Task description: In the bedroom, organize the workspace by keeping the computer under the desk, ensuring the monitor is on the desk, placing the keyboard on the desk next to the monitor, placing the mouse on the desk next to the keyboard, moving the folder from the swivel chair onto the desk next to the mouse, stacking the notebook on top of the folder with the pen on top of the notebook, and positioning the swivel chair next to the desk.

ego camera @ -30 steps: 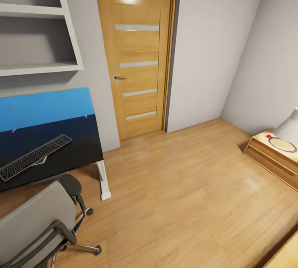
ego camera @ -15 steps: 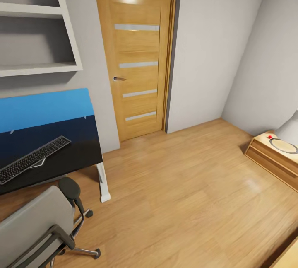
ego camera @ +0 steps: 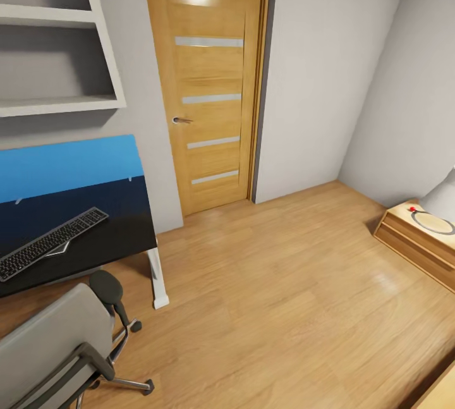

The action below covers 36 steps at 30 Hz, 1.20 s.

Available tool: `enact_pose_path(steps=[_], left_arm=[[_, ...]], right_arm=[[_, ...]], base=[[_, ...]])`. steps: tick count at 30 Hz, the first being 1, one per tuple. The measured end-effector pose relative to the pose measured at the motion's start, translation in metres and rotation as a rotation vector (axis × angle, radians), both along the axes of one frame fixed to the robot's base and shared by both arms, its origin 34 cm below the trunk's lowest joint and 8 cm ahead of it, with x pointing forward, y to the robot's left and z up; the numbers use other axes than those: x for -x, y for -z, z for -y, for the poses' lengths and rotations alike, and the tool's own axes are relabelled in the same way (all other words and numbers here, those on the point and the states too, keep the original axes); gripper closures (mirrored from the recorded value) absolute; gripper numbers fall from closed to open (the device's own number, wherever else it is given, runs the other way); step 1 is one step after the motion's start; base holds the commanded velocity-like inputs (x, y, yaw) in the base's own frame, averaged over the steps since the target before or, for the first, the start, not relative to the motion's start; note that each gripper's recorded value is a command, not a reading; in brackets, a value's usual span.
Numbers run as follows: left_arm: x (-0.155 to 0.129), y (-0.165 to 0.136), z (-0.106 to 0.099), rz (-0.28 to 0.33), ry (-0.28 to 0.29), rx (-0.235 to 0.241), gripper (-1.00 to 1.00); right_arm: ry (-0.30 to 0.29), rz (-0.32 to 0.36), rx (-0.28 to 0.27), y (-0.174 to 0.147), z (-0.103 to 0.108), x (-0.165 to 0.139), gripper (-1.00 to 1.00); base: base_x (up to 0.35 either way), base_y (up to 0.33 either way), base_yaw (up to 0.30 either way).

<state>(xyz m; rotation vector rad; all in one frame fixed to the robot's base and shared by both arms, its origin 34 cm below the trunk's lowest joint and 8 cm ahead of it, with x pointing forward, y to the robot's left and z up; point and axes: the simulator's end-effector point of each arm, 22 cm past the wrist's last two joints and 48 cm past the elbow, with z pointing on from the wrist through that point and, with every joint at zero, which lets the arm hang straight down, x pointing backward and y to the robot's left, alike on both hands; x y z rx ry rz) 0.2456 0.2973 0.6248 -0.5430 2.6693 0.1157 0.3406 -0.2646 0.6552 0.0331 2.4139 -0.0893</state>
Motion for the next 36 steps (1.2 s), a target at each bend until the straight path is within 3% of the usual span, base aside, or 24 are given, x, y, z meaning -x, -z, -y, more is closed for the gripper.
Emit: enact_pose_path(steps=[14, 26, 36], left_arm=[[0.0002, 0.0000, 0.0002, 0.000, 0.000, 0.000, -1.00], [-0.0033, -0.0011, 0.0006, 0.009, 0.001, 0.002, -1.00], [-0.0067, -0.0024, 0.0008, 0.018, 0.002, 0.003, -1.00]], right_arm=[[-0.004, 0.004, -0.002, -0.0006, -0.0009, -0.0009, -1.00], [-0.006, 0.013, -0.003, -0.0027, -0.0013, -0.0039, -1.00], [-0.007, 0.023, -0.002, -0.0050, -0.0006, -0.0072, -1.00]], base=[[0.000, 0.000, -0.023], [0.000, 0.014, -0.182], [0.000, 0.147, -0.215]])
